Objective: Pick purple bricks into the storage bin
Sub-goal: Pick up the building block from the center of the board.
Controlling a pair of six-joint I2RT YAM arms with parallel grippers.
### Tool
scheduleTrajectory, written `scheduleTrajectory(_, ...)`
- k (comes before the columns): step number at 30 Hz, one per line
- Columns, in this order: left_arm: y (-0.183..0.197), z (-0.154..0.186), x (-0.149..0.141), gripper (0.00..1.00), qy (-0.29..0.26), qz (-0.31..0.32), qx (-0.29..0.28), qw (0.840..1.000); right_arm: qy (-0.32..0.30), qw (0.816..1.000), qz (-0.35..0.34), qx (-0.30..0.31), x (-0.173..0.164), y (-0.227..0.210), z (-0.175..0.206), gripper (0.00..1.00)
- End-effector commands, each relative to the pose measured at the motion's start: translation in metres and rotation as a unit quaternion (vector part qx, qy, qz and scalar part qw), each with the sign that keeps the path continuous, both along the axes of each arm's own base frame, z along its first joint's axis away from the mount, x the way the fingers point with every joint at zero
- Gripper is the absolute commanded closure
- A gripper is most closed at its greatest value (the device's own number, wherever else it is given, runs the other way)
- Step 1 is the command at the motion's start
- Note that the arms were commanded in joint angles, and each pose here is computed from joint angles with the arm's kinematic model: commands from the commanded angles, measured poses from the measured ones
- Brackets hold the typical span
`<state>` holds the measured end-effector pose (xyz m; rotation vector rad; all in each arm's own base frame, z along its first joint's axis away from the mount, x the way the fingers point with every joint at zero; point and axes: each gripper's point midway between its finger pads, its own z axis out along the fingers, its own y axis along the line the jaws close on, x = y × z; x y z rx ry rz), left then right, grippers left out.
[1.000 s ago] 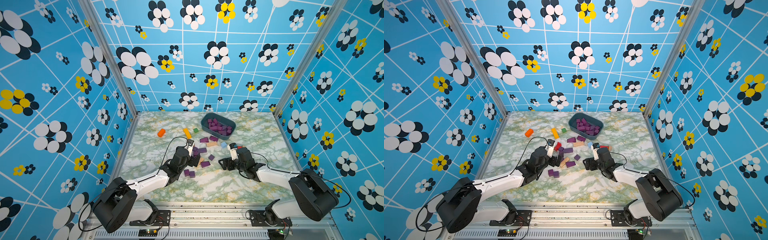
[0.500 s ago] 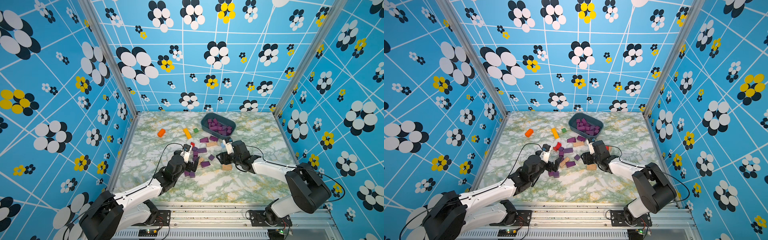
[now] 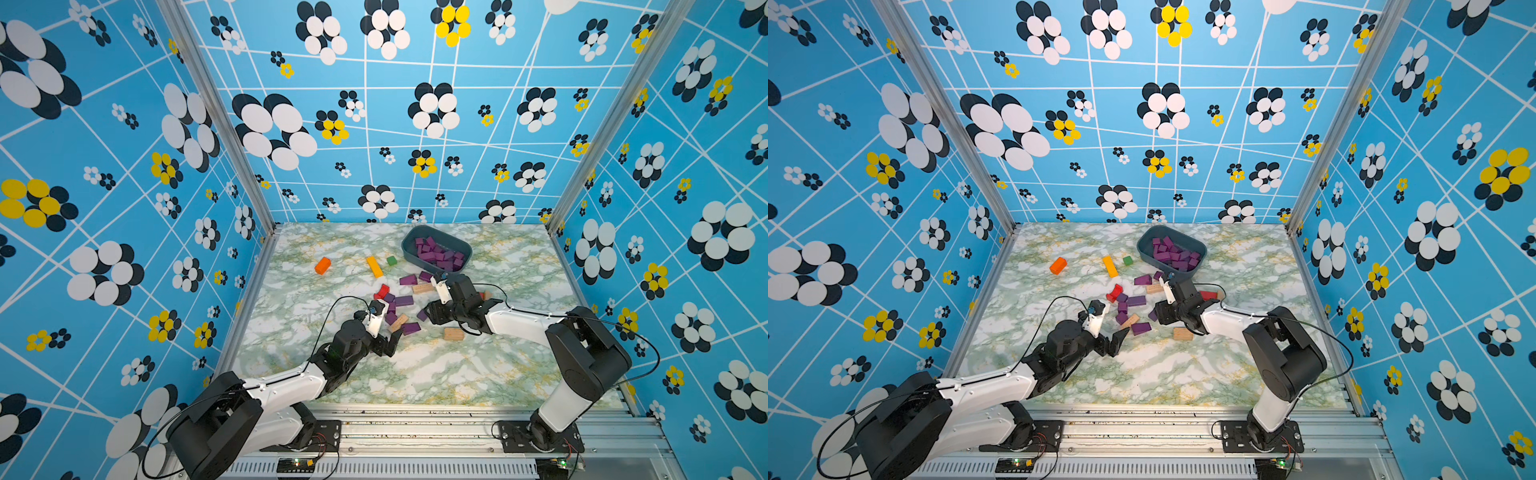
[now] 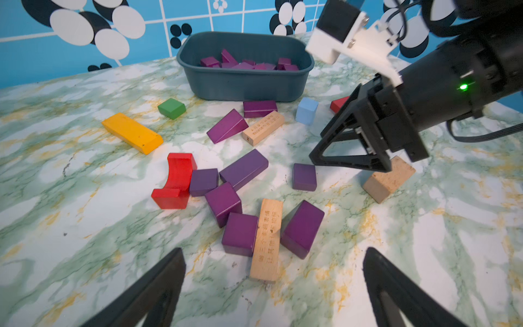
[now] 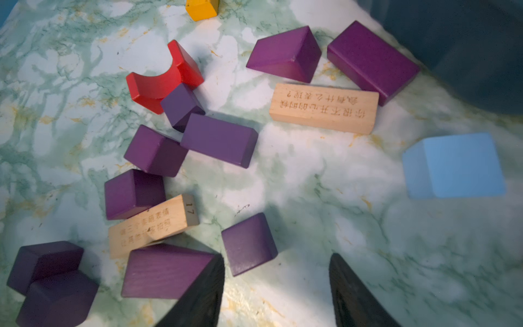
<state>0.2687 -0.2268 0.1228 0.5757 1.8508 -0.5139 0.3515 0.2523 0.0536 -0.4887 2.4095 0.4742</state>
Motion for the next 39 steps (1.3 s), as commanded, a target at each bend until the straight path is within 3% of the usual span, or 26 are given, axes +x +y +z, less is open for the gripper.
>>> scheduleTrajectory(1, 0.0, 0.009, -0.001, 0.01, -0.025, -0.002, -0.007, 1.0, 0.006, 1.0, -0.002, 0.003, 0.001, 0.004, -0.005, 0.41)
scheduleTrajectory(14, 0.007, 0.006, 0.007, 0.01, -0.033, 0.022, 0.02, 0.999, 0.022, 1.0, -0.006, -0.003, -0.004, 0.004, -0.021, 0.44)
scheduleTrajectory(39, 0.01, 0.002, 0.011, 0.01, -0.028, 0.033, 0.033, 0.999, 0.02, 0.996, 0.026, -0.082, -0.01, 0.013, -0.037, 0.46)
